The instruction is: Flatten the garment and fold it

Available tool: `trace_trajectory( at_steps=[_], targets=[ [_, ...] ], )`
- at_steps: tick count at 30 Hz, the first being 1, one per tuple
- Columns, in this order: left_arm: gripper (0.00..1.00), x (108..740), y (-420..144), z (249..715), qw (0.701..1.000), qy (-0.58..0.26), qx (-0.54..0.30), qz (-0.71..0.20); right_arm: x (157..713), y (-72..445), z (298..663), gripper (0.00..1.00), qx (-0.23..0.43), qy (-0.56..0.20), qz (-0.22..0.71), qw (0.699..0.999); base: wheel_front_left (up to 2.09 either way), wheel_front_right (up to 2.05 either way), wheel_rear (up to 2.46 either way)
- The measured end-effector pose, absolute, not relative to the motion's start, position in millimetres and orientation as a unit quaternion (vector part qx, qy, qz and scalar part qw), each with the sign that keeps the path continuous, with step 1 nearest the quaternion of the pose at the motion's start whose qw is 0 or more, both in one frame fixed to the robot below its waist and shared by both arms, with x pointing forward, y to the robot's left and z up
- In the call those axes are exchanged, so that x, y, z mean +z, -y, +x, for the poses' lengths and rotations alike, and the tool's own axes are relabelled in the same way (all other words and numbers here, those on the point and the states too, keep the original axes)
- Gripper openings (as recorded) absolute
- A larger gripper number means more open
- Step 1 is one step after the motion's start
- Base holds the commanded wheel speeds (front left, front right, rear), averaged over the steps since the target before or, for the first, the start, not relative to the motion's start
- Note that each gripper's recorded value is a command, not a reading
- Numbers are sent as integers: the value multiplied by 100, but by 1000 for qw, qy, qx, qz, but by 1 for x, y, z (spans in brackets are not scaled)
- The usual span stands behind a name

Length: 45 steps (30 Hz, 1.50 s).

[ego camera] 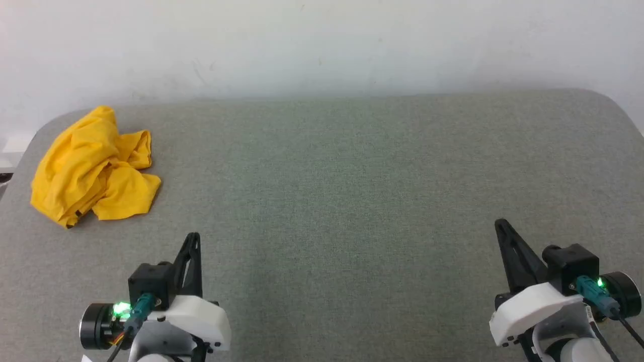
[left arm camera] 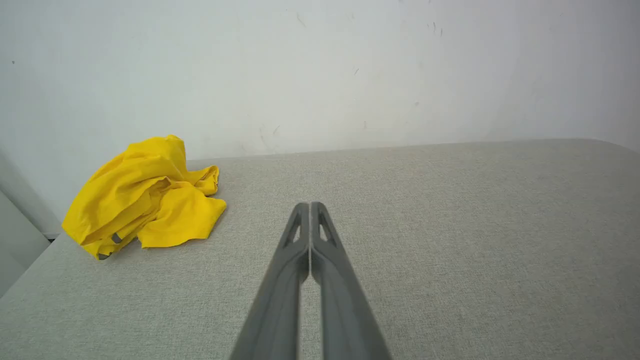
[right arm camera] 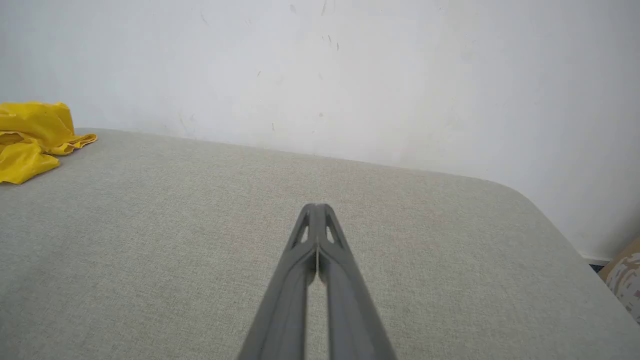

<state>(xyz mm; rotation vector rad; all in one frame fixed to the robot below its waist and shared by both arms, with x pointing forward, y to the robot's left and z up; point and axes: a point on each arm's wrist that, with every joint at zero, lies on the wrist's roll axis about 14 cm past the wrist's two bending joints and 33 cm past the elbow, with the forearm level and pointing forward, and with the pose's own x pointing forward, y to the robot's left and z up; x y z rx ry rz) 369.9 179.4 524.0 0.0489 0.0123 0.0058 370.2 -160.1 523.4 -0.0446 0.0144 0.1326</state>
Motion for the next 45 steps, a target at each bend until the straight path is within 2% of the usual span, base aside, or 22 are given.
trace_trajectory(
  at_steps=[34,35,45],
  targets=[
    [0,524,-179,370,1000,-6,3,24,523,160,370,0,66,-7,-22,998,0,0,0],
    [100,524,-179,370,1000,-6,3,25,523,160,370,100,66,-8,-22,998,0,0,0],
    [100,525,-179,370,1000,-3,2,23,523,161,370,100,65,-7,-19,998,0,0,0]
  ],
)
